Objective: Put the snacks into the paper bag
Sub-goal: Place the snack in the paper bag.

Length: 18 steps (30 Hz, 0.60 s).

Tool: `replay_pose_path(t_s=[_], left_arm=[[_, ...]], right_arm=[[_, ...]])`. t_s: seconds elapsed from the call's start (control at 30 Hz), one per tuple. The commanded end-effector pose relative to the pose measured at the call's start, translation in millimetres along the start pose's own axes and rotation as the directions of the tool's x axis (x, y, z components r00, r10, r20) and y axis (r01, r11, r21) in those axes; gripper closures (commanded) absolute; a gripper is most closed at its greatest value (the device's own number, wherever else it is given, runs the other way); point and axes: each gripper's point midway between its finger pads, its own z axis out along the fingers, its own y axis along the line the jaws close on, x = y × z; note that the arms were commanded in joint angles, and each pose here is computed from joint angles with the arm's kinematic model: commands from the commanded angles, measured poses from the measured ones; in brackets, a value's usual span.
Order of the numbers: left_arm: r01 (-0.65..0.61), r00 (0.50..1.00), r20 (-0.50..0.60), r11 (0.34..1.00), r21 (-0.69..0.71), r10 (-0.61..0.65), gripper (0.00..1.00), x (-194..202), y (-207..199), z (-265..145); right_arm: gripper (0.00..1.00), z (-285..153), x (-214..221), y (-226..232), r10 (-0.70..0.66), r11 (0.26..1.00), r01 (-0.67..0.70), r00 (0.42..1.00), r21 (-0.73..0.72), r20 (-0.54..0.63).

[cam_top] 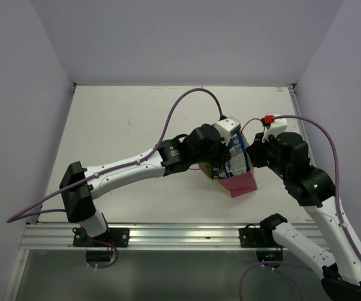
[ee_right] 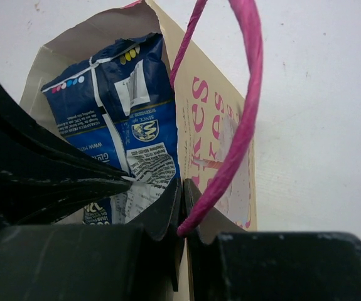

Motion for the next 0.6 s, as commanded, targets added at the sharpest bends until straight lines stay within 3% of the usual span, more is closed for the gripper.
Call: replay_pose_path(t_s=[0.0,0.2,0.37,0.5,0.57], left_arm=[[0.03,0.998,-0.048,0.999,-0.025,-0.031,1.0,5,-1,5],[0.031,0.993,-0.109,0.996,-0.08,-0.039,1.0,21,23,20],[0.051,0.984,-0.169,0.998,-0.03,-0.055,0.98,28,35,28],[0.011,0.995,-0.099,1.0,0.002,-0.01,0.64,1,28,18],[-0.026,0.999,-0.04,1.0,0.0,0.026,0.59,-21,26,7]], right_arm=[[0.93,-6,-8,2,0.011,1.0,-0.011,1.0,-0.008,0.025],[0.93,-7,-8,1,0.008,1.0,-0.008,1.0,-0.005,0.026],[0.93,-7,-7,1,0.008,1.0,-0.008,1.0,-0.004,0.022],[0.93,-6,-8,2,0.008,1.0,-0.008,1.0,-0.005,0.023],[0.93,-6,-9,1,0.007,1.0,-0.007,1.0,-0.004,0.023]])
